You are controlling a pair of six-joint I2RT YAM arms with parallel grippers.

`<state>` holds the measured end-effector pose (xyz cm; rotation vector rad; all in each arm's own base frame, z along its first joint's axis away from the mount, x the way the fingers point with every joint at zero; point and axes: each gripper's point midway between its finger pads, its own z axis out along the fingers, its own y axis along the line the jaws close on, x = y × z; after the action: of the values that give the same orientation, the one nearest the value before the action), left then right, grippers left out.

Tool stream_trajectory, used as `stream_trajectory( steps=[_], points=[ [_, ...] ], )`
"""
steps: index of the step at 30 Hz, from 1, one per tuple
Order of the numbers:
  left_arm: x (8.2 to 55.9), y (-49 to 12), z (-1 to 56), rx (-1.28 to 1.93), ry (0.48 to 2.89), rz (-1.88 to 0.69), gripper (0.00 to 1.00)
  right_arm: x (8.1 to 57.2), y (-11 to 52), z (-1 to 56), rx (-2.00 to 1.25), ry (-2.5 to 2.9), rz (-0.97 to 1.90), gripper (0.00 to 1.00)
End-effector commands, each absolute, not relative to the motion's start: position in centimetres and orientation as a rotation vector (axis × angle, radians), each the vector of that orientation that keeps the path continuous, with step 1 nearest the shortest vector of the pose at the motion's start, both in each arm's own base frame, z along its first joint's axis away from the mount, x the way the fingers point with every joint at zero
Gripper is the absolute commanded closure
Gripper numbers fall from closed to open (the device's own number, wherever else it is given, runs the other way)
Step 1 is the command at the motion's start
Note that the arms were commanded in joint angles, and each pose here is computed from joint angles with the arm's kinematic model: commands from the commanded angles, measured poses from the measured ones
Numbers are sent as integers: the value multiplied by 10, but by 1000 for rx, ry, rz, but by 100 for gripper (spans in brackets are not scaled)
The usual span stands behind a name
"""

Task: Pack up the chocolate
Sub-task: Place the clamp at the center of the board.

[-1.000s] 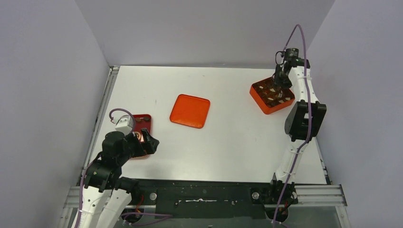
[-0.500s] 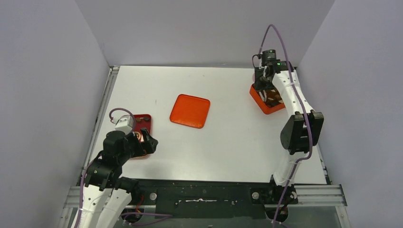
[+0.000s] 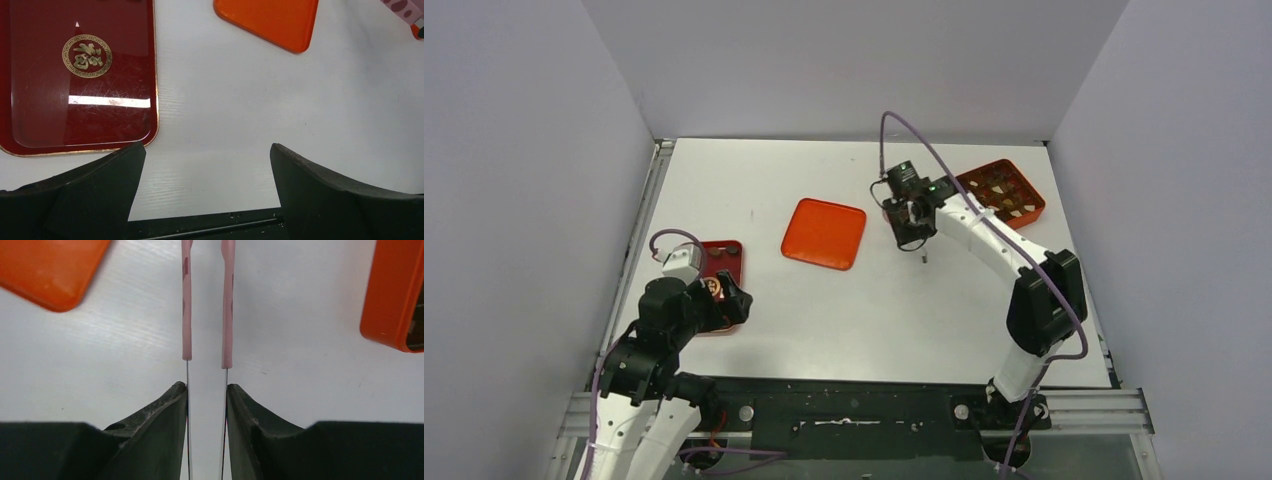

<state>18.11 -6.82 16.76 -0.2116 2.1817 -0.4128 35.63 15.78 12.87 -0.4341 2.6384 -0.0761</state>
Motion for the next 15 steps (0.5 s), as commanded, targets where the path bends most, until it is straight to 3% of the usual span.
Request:
stream_trajectory(
  steps=[1,9,15],
  points=[
    [184,-60,200,-239,2095,-385,5,343,199,178,-538,2411,-15,68],
    [169,-37,233,-375,2103,-290,13,288,279,184,-951,2149,330,66],
    [155,-54,315,-371,1929,-508,15,243,317,138,-1275,2036,444,66]
  ],
)
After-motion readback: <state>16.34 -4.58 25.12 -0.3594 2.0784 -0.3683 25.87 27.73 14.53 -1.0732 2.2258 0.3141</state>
